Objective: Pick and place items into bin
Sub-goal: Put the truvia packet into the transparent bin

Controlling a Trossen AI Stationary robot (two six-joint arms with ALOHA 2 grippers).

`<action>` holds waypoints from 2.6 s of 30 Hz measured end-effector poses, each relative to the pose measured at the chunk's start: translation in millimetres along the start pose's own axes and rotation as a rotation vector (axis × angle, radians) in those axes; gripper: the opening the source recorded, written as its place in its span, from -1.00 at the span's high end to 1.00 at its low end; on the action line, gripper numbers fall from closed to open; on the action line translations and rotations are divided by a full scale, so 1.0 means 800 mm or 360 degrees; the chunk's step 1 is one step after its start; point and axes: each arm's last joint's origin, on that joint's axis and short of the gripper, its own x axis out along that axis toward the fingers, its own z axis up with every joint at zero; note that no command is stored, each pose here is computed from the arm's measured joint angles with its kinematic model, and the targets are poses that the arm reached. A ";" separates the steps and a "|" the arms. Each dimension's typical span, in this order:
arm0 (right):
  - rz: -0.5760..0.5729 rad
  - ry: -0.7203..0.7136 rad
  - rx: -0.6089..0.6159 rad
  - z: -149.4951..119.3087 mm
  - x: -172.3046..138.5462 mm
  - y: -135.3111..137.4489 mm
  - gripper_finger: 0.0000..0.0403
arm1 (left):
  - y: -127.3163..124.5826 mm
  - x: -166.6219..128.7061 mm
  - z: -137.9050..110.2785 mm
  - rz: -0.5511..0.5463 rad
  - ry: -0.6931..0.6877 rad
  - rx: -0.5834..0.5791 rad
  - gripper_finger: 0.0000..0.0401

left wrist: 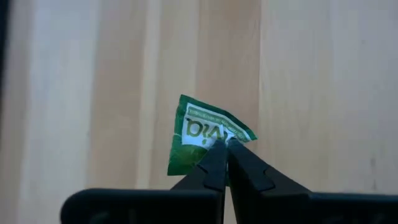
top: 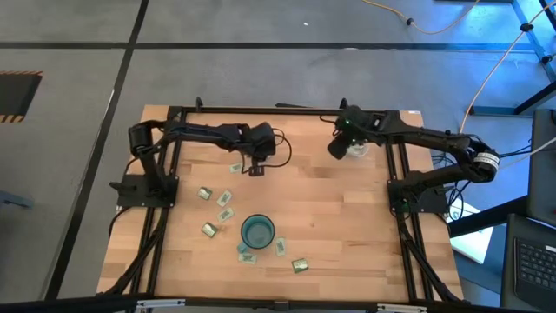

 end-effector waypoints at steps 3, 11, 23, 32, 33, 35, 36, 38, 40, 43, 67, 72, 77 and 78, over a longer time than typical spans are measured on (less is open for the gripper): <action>0.0313 -0.0151 0.0000 0.012 -0.003 0.016 0.40 | -0.004 -0.014 0.018 0.0043 -0.0180 0.0023 0.98; 0.0919 -0.0455 -0.0099 0.034 -0.019 0.058 0.37 | -0.037 -0.033 0.061 0.0017 -0.0666 0.0136 0.97; 0.1053 -0.0429 -0.0103 0.028 -0.027 0.086 -0.26 | -0.080 -0.044 0.081 0.0184 -0.0808 0.0191 0.97; 0.1038 -0.0451 -0.0142 0.023 -0.032 0.104 -0.39 | -0.094 -0.052 0.091 0.0219 -0.0939 0.0071 0.97; 0.1000 -0.0458 -0.0127 0.023 -0.032 0.104 -0.38 | -0.094 -0.053 0.091 0.0227 -0.0943 0.0067 0.97; 0.0950 -0.0466 -0.0109 0.022 -0.031 0.104 -0.35 | -0.094 -0.053 0.091 0.0239 -0.0943 0.0062 0.98; 0.0944 -0.0457 -0.0092 0.022 -0.031 0.105 -0.33 | -0.094 -0.052 0.091 0.0243 -0.0938 0.0061 0.98; 0.0945 -0.0440 -0.0066 0.021 -0.031 0.105 -0.28 | -0.094 -0.052 0.091 0.0257 -0.0929 0.0058 0.98; 0.0947 -0.0423 -0.0044 0.020 -0.031 0.105 -0.20 | -0.093 -0.052 0.091 0.0262 -0.0929 0.0056 0.97; 0.0942 -0.0411 -0.0043 0.020 -0.030 0.105 -0.04 | -0.095 -0.053 0.091 0.0260 -0.0931 0.0061 0.97; 0.0955 -0.0437 -0.0129 0.020 -0.031 0.105 0.97 | -0.105 -0.056 0.094 0.0288 -0.0966 0.0182 0.79; 0.0963 -0.0426 -0.0141 0.019 -0.031 0.105 0.99 | -0.103 -0.055 0.092 0.0359 -0.0925 0.0187 0.65; 0.0845 -0.0399 -0.0135 0.018 -0.029 0.093 0.99 | -0.104 -0.054 0.080 0.0319 -0.0752 0.0203 0.52; 0.0779 -0.0376 -0.0123 0.016 -0.028 0.087 0.99 | -0.103 -0.055 0.076 0.0303 -0.0692 0.0195 0.49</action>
